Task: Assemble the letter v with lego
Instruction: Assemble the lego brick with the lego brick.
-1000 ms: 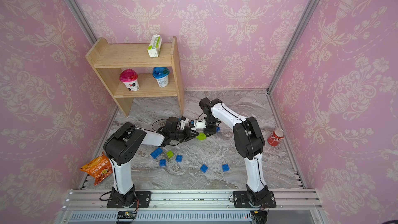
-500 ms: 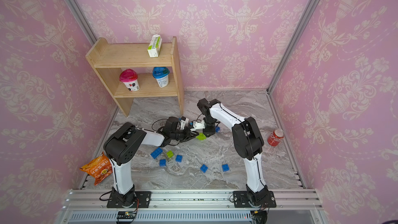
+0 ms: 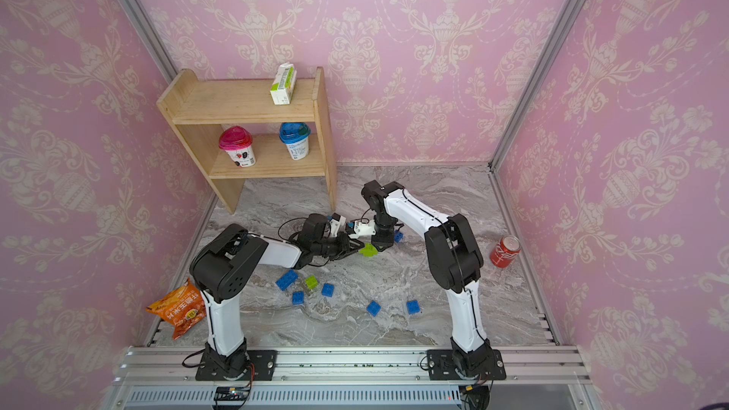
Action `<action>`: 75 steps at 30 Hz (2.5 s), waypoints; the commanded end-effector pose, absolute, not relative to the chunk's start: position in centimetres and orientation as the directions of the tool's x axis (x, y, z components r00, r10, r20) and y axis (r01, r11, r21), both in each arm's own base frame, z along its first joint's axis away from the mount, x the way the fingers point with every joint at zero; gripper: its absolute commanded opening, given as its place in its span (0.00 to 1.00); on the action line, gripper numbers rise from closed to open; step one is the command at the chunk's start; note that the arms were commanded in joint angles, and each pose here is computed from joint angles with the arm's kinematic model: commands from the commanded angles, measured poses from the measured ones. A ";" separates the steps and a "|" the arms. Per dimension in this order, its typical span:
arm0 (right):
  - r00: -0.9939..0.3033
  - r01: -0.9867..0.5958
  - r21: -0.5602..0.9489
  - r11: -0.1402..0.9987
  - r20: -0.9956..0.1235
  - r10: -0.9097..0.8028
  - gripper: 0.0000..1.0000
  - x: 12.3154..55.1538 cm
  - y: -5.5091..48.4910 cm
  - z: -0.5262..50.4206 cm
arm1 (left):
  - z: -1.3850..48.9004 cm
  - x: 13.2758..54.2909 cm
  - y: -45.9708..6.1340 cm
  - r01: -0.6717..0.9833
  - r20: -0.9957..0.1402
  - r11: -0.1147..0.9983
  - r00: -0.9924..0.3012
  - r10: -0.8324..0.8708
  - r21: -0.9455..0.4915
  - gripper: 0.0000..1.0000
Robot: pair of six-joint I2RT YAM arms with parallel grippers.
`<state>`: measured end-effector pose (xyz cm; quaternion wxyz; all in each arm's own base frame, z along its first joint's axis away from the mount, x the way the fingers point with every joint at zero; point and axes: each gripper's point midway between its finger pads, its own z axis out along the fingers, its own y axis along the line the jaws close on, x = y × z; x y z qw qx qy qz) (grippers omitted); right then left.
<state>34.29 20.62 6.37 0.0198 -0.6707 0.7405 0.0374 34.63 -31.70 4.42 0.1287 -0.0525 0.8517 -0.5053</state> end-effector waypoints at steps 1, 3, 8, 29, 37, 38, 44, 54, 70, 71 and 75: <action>-0.115 -0.991 0.061 0.116 0.019 -0.993 0.00 33.1 18.3 4.9 | 3.0 34.4 -30.8 0.014 -0.144 0.521 -0.967 -0.211 -0.854 0.19; -0.121 -0.991 0.051 0.121 0.019 -0.993 0.00 33.3 18.2 5.2 | 3.0 34.4 -30.8 0.013 -0.143 0.520 -0.967 -0.211 -0.854 0.19; -0.111 -0.993 0.048 0.111 0.001 -0.994 0.00 33.4 18.4 5.2 | 3.1 34.4 -30.9 0.015 -0.145 0.519 -0.967 -0.211 -0.855 0.19; -0.060 -0.997 0.042 0.060 0.011 -0.998 0.00 34.3 20.5 4.1 | 3.3 34.4 -30.9 0.016 -0.147 0.518 -0.966 -0.212 -0.855 0.18; -0.084 -0.996 0.035 0.084 0.000 -0.996 0.00 33.8 20.8 4.0 | 3.1 34.5 -30.8 0.008 -0.141 0.516 -0.965 -0.220 -0.857 0.18; -0.093 -0.995 0.030 0.093 -0.001 -0.996 0.00 33.6 20.7 3.9 | 3.1 34.5 -30.8 0.007 -0.141 0.516 -0.965 -0.221 -0.857 0.18; -0.128 -0.992 0.000 0.128 -0.047 -0.991 0.00 33.1 21.0 3.8 | 3.3 34.6 -30.8 0.009 -0.144 0.512 -0.964 -0.224 -0.859 0.17; -0.138 -0.990 -0.025 0.140 -0.066 -0.988 0.00 33.9 21.4 4.7 | 3.4 34.5 -30.8 0.014 -0.149 0.516 -0.964 -0.222 -0.856 0.17; -0.145 -0.986 -0.064 0.154 -0.123 -0.982 0.47 35.1 22.0 7.7 | 3.5 34.5 -30.8 0.017 -0.152 0.517 -0.963 -0.221 -0.856 0.18; -0.151 -0.985 -0.066 0.161 -0.137 -0.979 0.57 35.1 22.2 8.1 | 3.5 34.5 -30.8 0.015 -0.151 0.517 -0.963 -0.222 -0.856 0.18; -0.164 -0.979 -0.090 0.183 -0.183 -0.969 0.71 35.4 22.4 9.7 | 3.6 34.6 -30.8 0.016 -0.153 0.514 -0.962 -0.225 -0.858 0.18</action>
